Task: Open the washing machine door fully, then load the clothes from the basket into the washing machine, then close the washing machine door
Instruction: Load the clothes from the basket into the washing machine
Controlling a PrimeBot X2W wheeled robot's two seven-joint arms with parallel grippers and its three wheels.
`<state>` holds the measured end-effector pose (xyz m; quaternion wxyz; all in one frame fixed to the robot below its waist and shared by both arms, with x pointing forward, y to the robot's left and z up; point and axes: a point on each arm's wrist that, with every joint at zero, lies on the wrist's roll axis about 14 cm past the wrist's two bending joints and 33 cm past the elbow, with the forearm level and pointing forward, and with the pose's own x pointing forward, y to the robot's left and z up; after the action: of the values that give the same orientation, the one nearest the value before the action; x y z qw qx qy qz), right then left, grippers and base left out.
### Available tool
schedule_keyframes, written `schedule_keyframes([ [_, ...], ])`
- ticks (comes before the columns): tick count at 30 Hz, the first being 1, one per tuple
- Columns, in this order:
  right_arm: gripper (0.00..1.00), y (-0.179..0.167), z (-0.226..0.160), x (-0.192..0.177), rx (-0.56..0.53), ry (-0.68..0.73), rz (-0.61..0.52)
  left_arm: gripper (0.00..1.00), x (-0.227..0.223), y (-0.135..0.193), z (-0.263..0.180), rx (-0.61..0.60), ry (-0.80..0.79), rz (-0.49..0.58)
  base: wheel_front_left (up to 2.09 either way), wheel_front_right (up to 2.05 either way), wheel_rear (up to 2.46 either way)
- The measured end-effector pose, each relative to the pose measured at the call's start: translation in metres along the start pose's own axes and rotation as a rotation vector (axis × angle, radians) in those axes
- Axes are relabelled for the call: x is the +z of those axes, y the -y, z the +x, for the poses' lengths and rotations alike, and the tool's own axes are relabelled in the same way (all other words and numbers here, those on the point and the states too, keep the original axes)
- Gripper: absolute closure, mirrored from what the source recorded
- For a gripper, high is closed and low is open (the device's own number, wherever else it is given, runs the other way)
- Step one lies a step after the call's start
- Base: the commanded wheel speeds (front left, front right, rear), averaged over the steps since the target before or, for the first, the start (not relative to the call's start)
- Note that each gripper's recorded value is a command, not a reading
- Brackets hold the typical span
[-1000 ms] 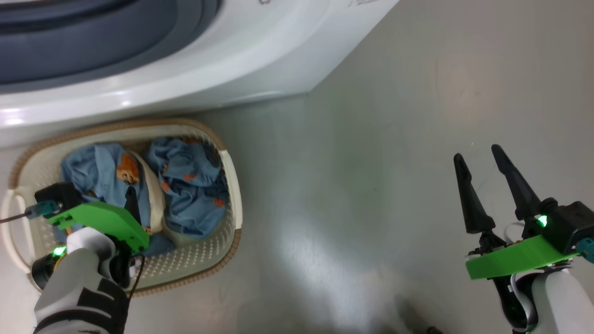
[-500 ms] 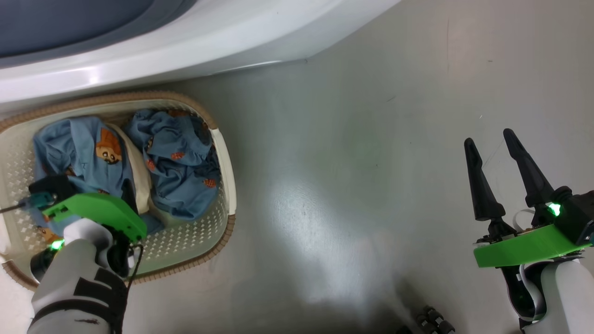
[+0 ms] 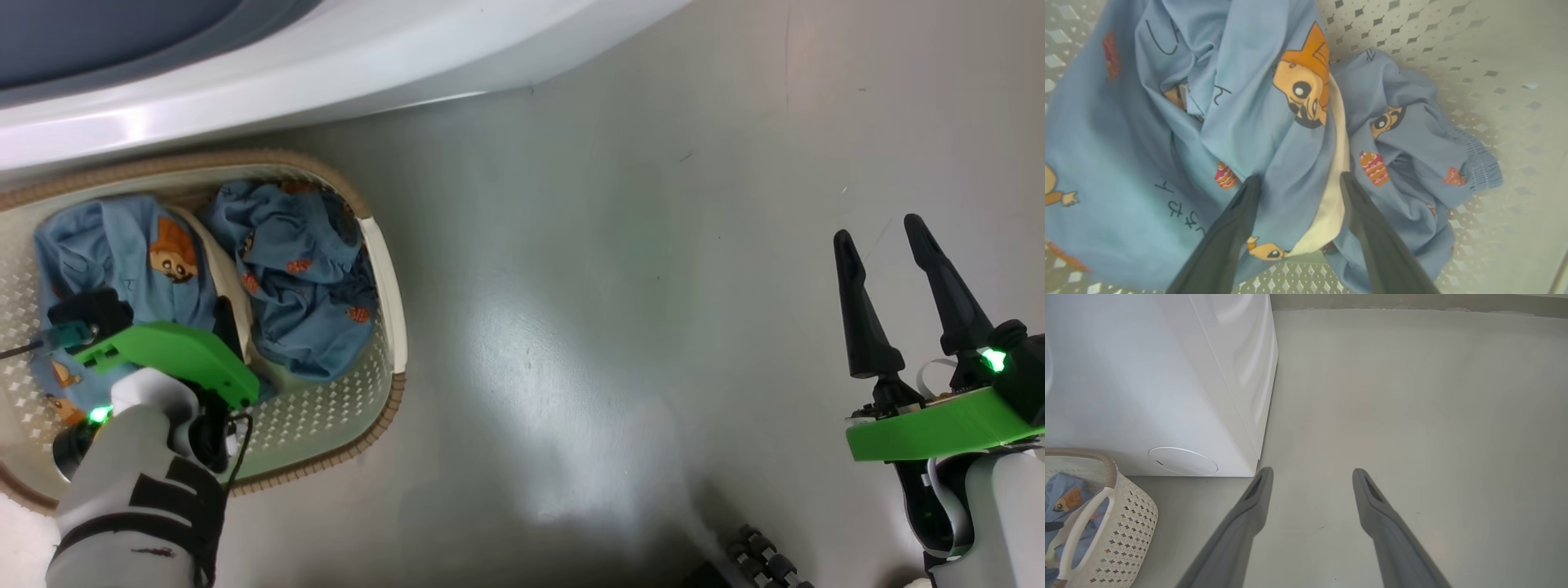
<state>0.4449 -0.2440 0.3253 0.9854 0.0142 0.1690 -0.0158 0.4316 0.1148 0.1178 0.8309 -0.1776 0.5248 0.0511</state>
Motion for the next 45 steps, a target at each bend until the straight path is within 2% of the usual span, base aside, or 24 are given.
schedule_keyframes([
  [21,0.0,0.003,0.006,-0.01,-0.004,-0.013,-0.009,0.01,-0.003,-0.006,0.011,0.029,-0.014,0.014,0.0,0.0,0.0],
  [23,0.0,0.004,0.006,-0.01,-0.007,-0.012,-0.01,0.24,-0.004,-0.005,0.011,0.026,-0.016,0.02,0.0,0.0,0.0],
  [24,0.0,0.005,0.006,-0.009,-0.009,-0.011,-0.011,0.46,-0.004,-0.005,0.011,0.025,-0.017,0.023,0.0,0.0,0.0],
  [25,0.0,0.006,0.006,-0.009,-0.011,-0.011,-0.012,0.53,-0.004,-0.005,0.011,0.024,-0.016,0.025,0.0,0.0,0.0],
  [30,0.0,0.008,0.006,-0.008,-0.015,-0.007,-0.014,0.7,-0.003,-0.002,0.011,0.017,-0.007,0.032,0.0,0.0,0.0],
  [32,0.0,0.008,0.006,-0.007,-0.015,-0.004,-0.015,0.84,-0.003,-0.001,0.01,0.014,-0.006,0.036,0.0,0.0,0.0],
  [33,0.0,0.008,0.006,-0.006,-0.016,-0.003,-0.015,1.0,-0.002,0.0,0.01,0.012,0.0,0.037,0.0,0.0,0.0],
  [45,0.0,0.005,0.005,0.005,-0.007,0.025,-0.01,1.0,0.008,0.005,-0.002,-0.013,0.055,0.054,0.0,0.0,0.0],
])
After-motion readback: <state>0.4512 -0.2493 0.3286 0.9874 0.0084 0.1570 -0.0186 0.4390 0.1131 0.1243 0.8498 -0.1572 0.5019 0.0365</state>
